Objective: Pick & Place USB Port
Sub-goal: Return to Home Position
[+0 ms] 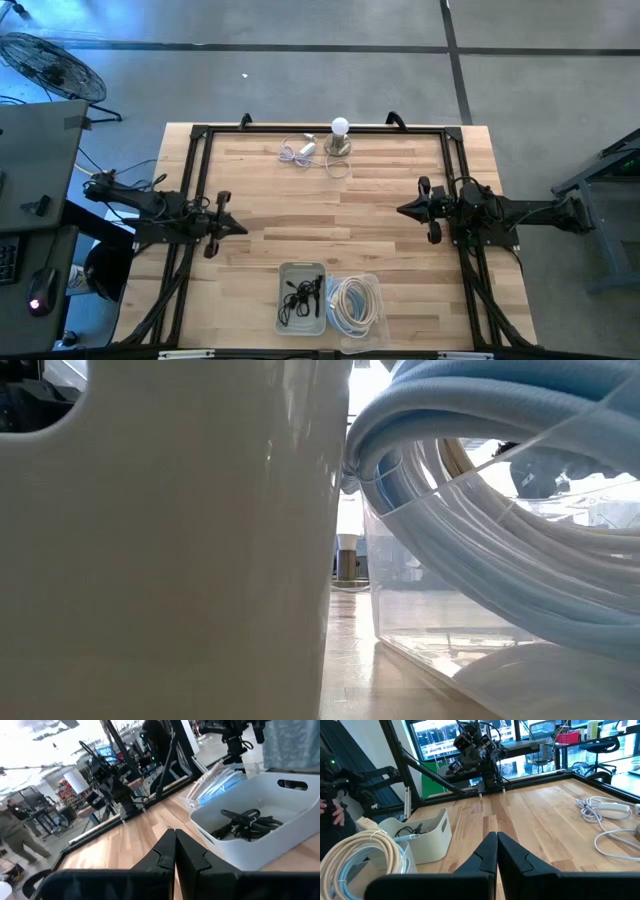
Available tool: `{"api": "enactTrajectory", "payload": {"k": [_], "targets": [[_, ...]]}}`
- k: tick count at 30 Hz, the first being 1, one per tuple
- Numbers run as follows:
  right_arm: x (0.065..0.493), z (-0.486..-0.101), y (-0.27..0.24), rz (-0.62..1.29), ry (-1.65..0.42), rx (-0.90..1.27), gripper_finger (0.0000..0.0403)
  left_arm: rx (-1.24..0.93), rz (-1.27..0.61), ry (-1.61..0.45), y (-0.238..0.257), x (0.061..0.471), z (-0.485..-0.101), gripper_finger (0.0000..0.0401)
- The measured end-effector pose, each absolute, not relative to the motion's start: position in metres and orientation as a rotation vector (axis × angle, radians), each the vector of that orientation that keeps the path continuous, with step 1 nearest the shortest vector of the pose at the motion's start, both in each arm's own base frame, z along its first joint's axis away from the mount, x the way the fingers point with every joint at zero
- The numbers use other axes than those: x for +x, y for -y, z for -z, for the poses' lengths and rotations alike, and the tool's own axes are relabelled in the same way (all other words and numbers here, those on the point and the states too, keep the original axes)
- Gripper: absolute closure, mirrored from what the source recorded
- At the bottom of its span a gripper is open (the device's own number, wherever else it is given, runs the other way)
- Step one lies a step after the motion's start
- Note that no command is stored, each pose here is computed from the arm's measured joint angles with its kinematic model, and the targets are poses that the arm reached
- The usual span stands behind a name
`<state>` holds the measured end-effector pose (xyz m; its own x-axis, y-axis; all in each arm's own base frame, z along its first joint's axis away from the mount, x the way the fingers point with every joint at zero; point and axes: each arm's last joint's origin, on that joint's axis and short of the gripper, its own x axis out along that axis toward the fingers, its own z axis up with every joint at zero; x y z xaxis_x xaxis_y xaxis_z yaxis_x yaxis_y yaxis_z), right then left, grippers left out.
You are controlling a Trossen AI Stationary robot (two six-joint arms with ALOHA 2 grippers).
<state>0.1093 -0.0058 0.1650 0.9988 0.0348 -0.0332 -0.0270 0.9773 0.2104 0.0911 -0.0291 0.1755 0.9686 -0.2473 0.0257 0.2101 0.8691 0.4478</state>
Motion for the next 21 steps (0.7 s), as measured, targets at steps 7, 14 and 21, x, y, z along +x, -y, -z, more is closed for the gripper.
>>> {"api": "enactTrajectory", "payload": {"k": [7,14,21], "targets": [[0.1093,-0.165,0.0058,-0.031,-0.037,0.211,0.0402,0.491,0.244,0.083,0.0297,0.0924,-0.1708,0.0401],[0.1093,-0.165,0.0058,-0.031,-0.037,0.211,0.0402,0.574,0.22,0.092,0.029,0.0923,-0.172,0.0401],[0.1093,-0.1649,0.0058,-0.031,-0.037,0.211,0.0402,0.59,0.223,0.092,0.029,0.0921,-0.1726,0.0401]]}}
